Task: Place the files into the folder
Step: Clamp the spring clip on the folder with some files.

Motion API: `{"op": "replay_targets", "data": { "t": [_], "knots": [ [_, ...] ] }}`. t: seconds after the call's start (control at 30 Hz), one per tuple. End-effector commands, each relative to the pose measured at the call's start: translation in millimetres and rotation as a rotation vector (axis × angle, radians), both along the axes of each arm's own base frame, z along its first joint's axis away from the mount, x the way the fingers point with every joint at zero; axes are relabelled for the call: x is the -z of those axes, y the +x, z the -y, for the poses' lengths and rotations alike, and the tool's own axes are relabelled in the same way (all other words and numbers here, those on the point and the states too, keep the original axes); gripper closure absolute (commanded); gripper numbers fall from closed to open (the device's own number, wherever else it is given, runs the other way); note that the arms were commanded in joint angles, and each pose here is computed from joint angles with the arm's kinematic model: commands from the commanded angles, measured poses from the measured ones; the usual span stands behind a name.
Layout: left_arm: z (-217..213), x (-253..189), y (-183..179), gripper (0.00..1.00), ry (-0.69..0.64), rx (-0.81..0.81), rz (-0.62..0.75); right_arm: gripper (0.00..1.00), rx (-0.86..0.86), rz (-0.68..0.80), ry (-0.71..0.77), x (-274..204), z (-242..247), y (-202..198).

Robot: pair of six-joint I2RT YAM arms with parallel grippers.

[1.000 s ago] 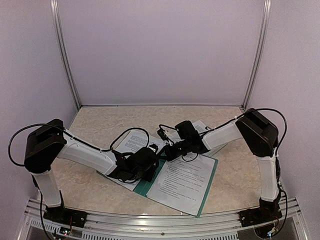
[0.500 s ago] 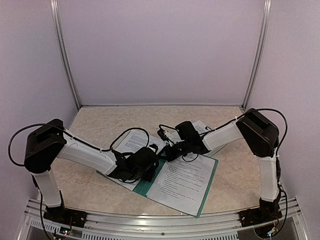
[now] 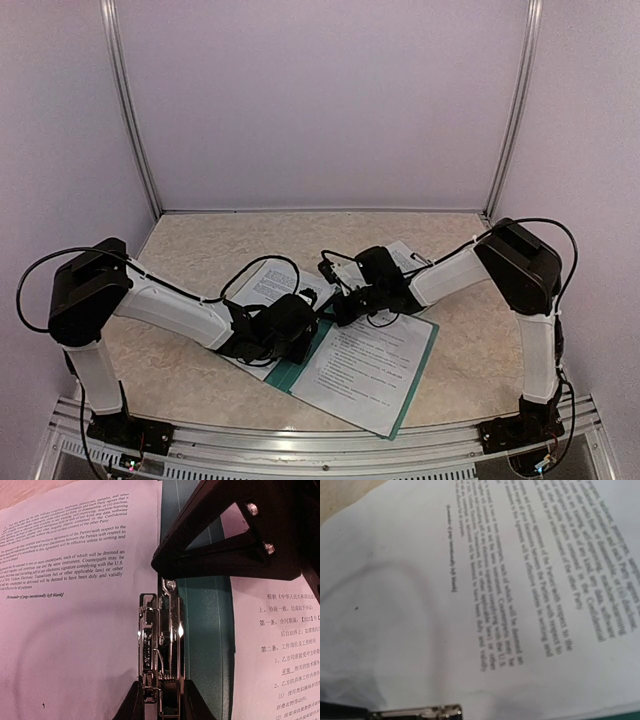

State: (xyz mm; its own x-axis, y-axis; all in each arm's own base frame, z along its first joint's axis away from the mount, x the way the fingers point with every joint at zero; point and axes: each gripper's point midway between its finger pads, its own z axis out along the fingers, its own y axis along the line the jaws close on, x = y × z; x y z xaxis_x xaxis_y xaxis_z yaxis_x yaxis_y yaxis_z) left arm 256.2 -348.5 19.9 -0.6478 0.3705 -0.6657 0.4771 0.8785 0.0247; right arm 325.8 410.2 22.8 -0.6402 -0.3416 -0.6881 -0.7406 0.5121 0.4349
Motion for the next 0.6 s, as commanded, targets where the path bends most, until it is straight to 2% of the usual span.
{"op": "replay_targets", "data": {
  "t": [0.0, 0.27, 0.57],
  "knots": [
    [-16, 23, -23, 0.85, 0.073, 0.040, -0.110, 1.00, 0.105, -0.174, -0.383, 101, 81, -32],
    [-14, 22, -22, 0.85, 0.075, 0.044, -0.111, 1.00, 0.075, -0.131, -0.311, 65, 65, -25],
    [-13, 22, -22, 0.85, 0.081, 0.051, -0.106, 1.00, 0.038, -0.144, -0.296, 55, 53, -33]
  ]
}}
